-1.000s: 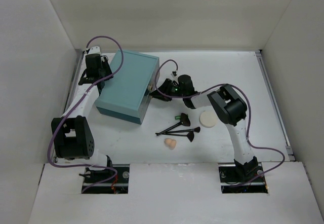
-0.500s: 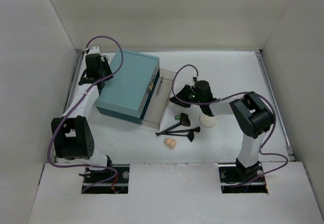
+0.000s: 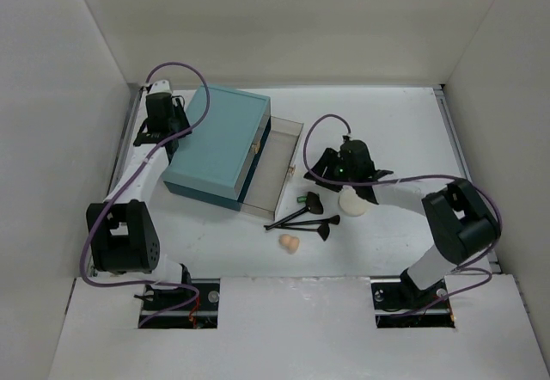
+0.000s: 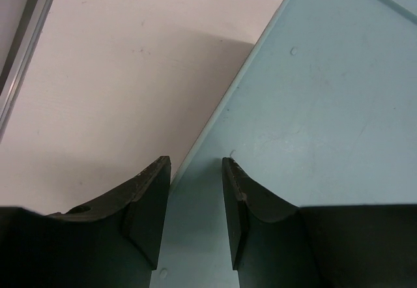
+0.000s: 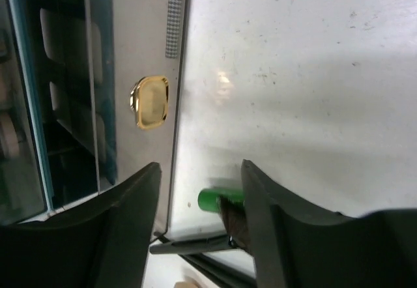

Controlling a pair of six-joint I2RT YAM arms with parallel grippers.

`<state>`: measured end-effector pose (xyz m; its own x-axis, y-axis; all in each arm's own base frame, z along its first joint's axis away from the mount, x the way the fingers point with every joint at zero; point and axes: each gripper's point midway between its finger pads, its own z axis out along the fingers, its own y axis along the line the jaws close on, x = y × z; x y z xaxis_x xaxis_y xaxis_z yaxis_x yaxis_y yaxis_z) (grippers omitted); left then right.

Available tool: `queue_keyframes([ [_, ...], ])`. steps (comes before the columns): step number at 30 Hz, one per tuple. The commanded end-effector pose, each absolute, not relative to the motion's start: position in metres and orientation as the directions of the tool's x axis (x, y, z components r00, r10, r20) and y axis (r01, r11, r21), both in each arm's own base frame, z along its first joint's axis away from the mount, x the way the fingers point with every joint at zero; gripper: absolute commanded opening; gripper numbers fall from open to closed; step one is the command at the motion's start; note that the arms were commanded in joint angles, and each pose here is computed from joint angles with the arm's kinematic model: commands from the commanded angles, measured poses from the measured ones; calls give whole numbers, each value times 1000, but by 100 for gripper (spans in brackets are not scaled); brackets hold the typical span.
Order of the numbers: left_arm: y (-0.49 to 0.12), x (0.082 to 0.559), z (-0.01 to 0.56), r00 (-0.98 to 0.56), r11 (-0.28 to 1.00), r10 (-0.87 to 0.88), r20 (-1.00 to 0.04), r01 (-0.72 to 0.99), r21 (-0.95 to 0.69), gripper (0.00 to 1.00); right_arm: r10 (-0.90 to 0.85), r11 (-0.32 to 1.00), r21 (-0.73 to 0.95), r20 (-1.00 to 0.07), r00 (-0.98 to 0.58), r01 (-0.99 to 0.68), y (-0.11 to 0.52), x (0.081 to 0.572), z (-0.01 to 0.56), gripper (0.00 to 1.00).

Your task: Organize the makeup

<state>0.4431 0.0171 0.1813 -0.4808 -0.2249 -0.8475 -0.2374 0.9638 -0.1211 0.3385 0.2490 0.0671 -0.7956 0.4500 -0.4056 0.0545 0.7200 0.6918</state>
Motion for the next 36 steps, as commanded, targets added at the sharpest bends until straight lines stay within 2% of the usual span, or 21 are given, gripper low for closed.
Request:
queue_keyframes([
  [1, -1, 398, 147, -644, 975, -205, -737, -204, -93, 35, 411, 790, 613, -519, -749, 9, 235, 339, 93, 62],
  [7, 0, 398, 184, -572, 973, -203, -795, -210, -98, 46, 404, 899, 401, -597, -693, 178, 170, 325, 100, 92],
  [8, 0, 397, 190, -559, 971, -206, -803, -216, -98, 56, 402, 907, 364, -603, -689, 210, 159, 322, 99, 96],
  [9, 2, 396, 197, -545, 970, -206, -812, -224, -96, 70, 406, 910, 336, -604, -686, 243, 148, 318, 97, 100],
  [13, 1, 389, 225, -494, 969, -201, -846, -229, -97, 100, 405, 914, 248, -582, -705, 320, 122, 305, 82, 100],
  [21, -28, 368, 276, -389, 980, -178, -904, -156, -126, 100, 399, 914, 175, -541, -740, 365, 108, 301, 56, 100],
  [25, -51, 355, 284, -368, 987, -154, -917, -97, -127, 100, 377, 923, 153, -540, -753, 353, 111, 307, 57, 100],
  [32, -63, 335, 287, -350, 992, -116, -930, -93, -89, 100, 341, 933, 59, -460, -820, 354, 109, 292, 44, 100],
  [36, -65, 329, 292, -333, 992, -112, -936, -94, -85, 100, 337, 934, 52, -454, -825, 354, 108, 291, 43, 100],
])
